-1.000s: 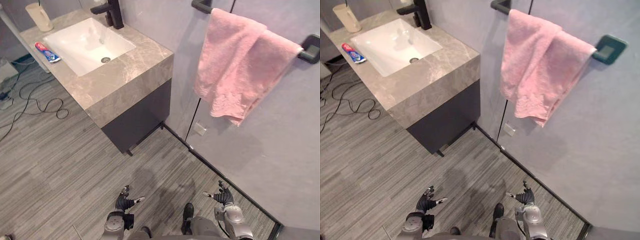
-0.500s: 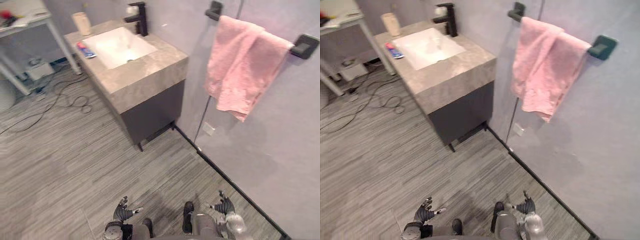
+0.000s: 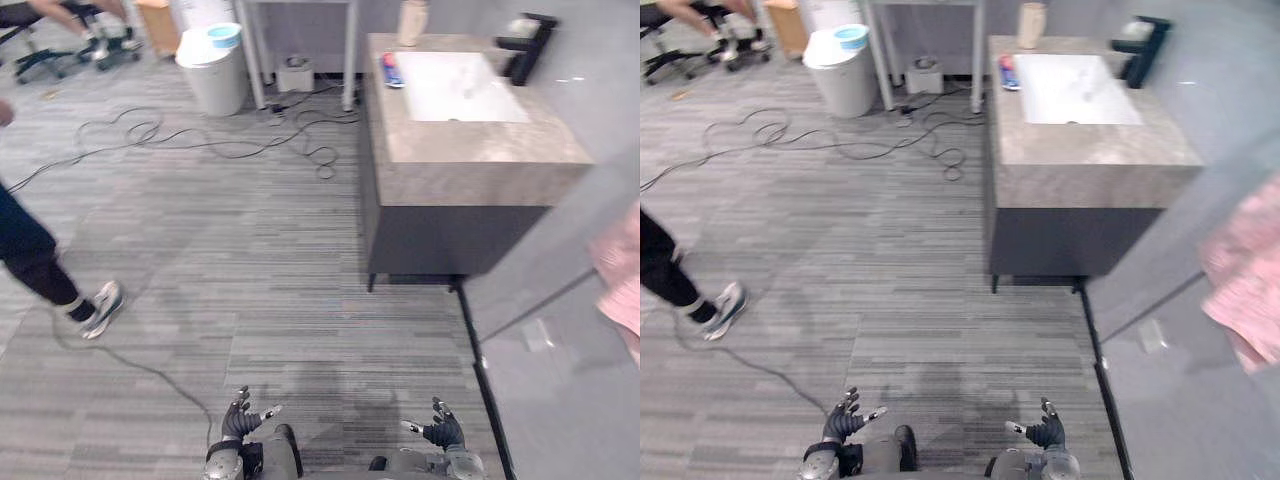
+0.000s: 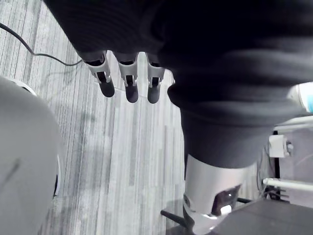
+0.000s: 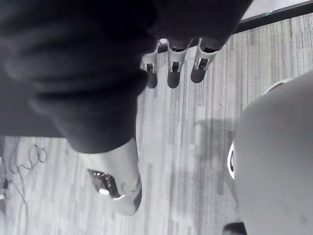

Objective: Organize washtable

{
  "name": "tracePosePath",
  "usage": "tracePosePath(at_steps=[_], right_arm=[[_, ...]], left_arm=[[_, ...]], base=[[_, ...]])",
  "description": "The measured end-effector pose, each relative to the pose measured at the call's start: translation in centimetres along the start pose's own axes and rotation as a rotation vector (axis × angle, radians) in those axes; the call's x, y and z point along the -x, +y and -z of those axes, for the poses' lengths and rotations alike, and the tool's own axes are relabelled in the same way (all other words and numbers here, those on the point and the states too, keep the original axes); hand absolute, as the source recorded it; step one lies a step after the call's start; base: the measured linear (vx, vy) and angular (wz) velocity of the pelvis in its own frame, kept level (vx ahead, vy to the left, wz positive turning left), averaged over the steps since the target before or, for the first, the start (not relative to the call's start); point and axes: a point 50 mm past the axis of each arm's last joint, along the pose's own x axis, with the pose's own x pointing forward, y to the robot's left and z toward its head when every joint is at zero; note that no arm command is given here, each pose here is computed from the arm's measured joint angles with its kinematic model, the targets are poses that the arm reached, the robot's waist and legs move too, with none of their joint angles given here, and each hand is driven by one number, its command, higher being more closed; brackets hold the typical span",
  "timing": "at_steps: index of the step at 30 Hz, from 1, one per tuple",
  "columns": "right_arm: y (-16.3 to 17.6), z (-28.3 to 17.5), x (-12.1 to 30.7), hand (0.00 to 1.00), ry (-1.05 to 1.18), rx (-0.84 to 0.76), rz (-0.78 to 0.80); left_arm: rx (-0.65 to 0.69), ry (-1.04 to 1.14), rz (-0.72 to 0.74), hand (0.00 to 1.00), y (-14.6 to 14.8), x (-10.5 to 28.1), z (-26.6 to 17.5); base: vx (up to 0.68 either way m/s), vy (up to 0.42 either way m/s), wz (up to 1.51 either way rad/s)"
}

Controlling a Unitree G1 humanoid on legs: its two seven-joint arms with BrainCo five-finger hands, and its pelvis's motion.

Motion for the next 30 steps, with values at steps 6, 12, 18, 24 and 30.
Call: tracePosePath(at_steps=[6, 12, 18, 24, 30], right_arm=[[-1.1, -2.7, -1.4, 0.00, -0.059, 0.007, 0.026], [0.9, -2.0, -0.9, 0.00, -0.040, -0.025, -0.016], [2.5, -2.0, -0.4, 0.00, -0.058, 0.018, -0.083], [2.0, -2.6, -0.4, 0.00, -0.096, 0.040, -0.082], [1.1, -3.0, -0.5, 0.00, -0.115, 0.022, -0.062]], left_arm=[[0.026, 0.033, -0.070, 0.00, 1.8, 0.3, 0.9], [0.043, 0.095, -0.180, 0.00, 4.4, 0.9, 2.4], [0.041, 0.103, -0.166, 0.00, 4.0, 1.1, 2.5], [0.015, 0.032, -0.100, 0.00, 2.4, 0.0, 0.4], [-0.043, 0.025, -0.042, 0.00, 1.3, -0.1, 0.2]], base=[[0.12, 0.213, 0.17], [0.40, 0.326, -0.34], [0.38, 0.194, -0.38], [0.39, 0.040, -0.01], [0.57, -0.111, 0.37]])
